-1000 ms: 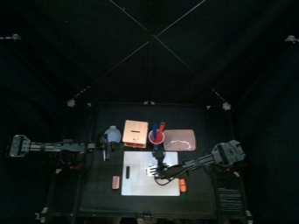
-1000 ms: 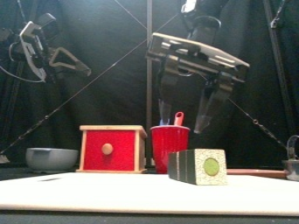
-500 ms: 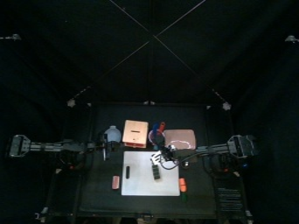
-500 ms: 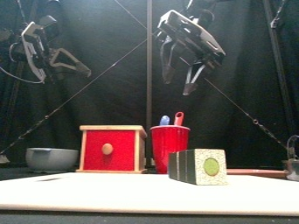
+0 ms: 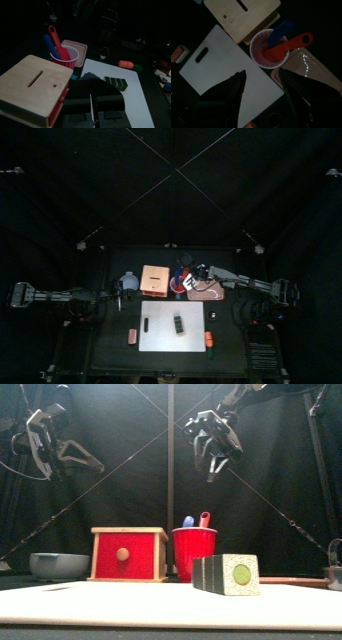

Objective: Place sushi on board then cut the sushi with the knife then place the pieces on the plate
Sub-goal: Pick knife at handle with right hand

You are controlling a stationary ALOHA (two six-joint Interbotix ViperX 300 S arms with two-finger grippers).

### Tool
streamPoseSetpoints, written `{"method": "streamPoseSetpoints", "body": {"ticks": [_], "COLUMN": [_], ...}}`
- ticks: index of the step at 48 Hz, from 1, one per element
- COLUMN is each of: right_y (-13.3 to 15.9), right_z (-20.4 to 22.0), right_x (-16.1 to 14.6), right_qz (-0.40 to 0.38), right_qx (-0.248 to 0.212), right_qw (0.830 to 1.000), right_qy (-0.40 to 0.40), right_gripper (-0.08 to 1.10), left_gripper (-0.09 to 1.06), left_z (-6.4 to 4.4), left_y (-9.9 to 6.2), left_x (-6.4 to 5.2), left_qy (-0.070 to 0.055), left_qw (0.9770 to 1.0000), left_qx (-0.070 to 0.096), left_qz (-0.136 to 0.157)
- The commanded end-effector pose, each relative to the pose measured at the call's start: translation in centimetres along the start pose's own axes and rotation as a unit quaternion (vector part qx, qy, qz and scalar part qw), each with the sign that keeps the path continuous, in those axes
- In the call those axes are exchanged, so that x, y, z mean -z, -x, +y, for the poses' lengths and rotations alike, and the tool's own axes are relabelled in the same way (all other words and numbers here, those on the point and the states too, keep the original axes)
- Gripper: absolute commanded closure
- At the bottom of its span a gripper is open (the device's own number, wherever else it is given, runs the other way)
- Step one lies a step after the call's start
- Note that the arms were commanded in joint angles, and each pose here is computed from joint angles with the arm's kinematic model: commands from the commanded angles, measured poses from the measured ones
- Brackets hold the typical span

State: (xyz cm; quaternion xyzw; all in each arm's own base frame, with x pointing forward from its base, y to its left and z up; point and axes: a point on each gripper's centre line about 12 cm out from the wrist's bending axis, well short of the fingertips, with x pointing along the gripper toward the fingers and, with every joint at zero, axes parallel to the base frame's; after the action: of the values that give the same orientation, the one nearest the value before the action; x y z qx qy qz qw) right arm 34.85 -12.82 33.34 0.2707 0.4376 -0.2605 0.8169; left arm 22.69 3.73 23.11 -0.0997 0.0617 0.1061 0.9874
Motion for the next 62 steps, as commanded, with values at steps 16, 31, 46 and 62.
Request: {"method": "streamPoseSetpoints", "body": {"ticks": [16, 31, 46, 62], "right_y": [-0.5, -3.7, -5.9, -7.6], "right_z": [-7.6, -10.5, -10.2, -10.0], "right_x": [-4.9, -9.0, -10.6, -8.7], "right_qz": [0.067, 0.134, 0.162, 0.209], "right_qx": [-0.067, -0.087, -0.109, -0.11], "right_qw": [0.994, 0.983, 0.975, 0.966], "right_qy": [0.053, 0.096, 0.104, 0.106], "right_gripper": [0.15, 0.15, 0.15, 0.15], "left_gripper": [0.99, 0.99, 0.99, 0.99], "left_z": [0.6, 0.9, 1.0, 1.0], "left_y": [-0.2, -0.1, 0.0, 0.1], "left_x": [-0.9, -0.6, -0.1, 0.3], "left_qy": [0.036, 0.074, 0.075, 0.074], "left_qw": [0.9991, 0.9967, 0.9966, 0.9966], "left_qx": [-0.02, -0.033, -0.035, -0.036], "left_qz": [-0.013, -0.01, -0.004, 0.001]}}
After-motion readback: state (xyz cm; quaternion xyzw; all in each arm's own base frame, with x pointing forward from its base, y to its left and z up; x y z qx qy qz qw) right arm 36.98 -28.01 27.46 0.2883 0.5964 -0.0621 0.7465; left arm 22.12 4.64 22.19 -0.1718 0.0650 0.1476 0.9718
